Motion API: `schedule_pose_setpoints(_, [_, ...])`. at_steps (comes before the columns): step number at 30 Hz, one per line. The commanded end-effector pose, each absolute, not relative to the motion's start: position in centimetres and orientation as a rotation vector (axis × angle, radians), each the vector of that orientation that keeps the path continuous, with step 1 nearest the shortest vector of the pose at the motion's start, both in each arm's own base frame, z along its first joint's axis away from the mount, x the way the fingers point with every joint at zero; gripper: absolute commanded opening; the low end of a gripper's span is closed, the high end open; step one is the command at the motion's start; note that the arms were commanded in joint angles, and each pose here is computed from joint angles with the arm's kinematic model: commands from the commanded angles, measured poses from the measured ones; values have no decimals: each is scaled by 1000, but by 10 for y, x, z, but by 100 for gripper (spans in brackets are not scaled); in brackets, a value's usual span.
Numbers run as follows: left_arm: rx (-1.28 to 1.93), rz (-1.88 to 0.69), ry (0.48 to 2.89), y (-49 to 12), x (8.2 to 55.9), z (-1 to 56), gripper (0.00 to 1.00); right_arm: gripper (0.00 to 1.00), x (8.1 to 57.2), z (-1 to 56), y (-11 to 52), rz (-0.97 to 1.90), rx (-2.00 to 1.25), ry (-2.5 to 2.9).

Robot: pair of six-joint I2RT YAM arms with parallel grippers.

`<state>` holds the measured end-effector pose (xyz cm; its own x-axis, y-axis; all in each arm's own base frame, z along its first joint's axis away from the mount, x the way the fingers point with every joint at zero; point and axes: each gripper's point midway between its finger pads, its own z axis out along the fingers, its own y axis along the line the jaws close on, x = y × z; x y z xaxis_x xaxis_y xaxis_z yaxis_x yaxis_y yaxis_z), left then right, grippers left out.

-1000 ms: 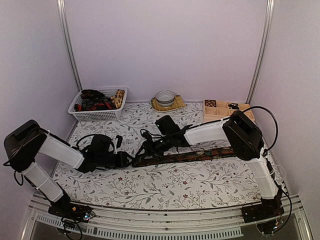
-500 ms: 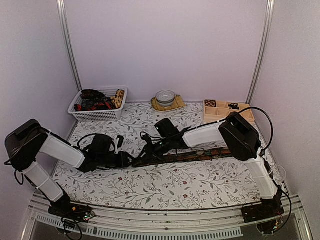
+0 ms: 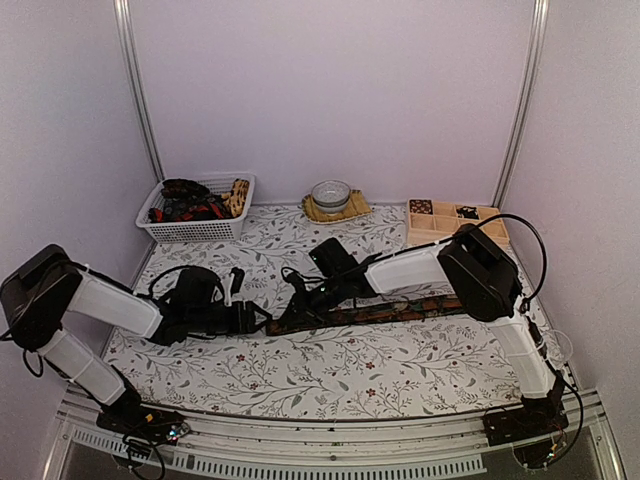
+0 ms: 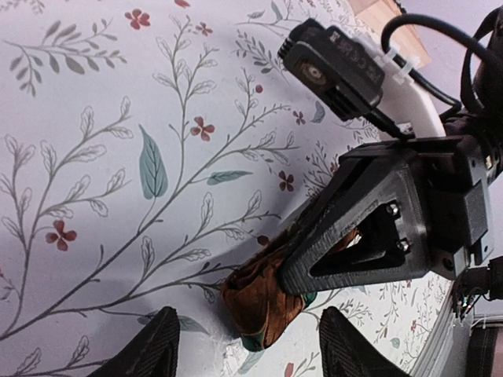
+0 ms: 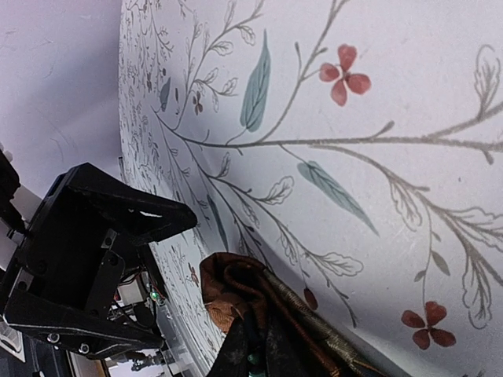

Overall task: Roll the ties
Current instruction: Roll the tie at the center of the board.

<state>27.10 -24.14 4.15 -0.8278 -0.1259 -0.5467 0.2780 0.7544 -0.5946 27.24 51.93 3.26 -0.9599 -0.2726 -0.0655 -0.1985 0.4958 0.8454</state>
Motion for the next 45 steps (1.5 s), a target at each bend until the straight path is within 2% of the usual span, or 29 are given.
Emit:
schedule_pose_setpoints(1, [62,-1025,2373,-245,266,37,60,6,269,-26,502,-1275,425,-2713])
schedule_pose_setpoints(11, [6,-1154,2368,-257,263,30,58,6,269,-42,497,-1228,435,-2738])
schedule_pose_setpoints(23, [-232,-1254,2448,-254,243,2,45,7,270,-44,494,-1234,414,-2746])
schedule_pose_setpoints(31, [-294,-1301,2431,-258,242,0,31,6,269,-45,493,-1234,403,-2744])
schedule_pose_setpoints(37, [-294,-1236,2452,-255,246,-7,10,6,269,-45,492,-1238,397,-2744])
schedule_pose_setpoints(39, [-292,-1204,2469,-253,246,-11,0,6,270,-43,492,-1242,398,-2745])
schedule_pose_setpoints(43, [-269,-1121,2498,-249,250,-13,0,7,271,-38,493,-1252,400,-2750])
schedule_pose_setpoints(45, [-229,-1041,2535,-246,252,-14,0,15,273,-30,494,-1267,412,-2757])
